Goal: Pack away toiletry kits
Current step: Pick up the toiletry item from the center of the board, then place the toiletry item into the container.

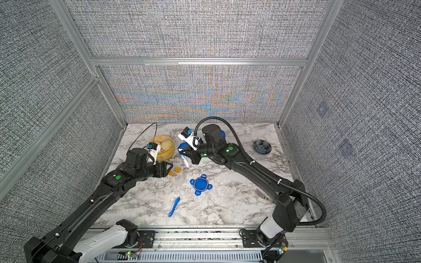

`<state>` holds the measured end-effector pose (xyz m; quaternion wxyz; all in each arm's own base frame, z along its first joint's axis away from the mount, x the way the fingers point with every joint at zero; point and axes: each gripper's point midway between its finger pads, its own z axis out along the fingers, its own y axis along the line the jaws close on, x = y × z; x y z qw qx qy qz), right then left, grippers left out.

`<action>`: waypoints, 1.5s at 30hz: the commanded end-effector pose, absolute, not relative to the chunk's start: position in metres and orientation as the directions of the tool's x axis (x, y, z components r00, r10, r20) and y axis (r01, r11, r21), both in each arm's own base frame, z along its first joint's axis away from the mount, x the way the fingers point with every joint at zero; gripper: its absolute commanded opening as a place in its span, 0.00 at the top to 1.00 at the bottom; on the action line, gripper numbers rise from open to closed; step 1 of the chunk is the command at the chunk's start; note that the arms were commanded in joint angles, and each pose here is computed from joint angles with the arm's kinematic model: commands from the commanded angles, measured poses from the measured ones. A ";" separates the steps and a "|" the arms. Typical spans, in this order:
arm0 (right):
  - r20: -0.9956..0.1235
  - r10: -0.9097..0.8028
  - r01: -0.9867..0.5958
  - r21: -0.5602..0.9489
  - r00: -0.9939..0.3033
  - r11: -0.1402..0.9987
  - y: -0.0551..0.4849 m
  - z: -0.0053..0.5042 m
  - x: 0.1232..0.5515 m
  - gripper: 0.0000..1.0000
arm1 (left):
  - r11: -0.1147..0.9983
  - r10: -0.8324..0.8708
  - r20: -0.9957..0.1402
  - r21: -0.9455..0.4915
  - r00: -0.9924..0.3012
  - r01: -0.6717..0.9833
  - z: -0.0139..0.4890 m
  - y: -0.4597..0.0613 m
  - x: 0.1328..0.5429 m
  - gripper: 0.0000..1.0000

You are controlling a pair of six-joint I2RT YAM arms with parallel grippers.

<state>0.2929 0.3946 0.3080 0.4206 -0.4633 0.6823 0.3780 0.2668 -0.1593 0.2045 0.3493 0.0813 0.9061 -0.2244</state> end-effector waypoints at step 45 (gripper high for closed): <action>-0.931 -0.331 -0.961 0.064 -0.154 0.269 0.458 0.236 0.294 1.00 | 0.861 -0.066 -0.686 -0.405 -0.724 0.306 0.209 -0.136 0.252 0.34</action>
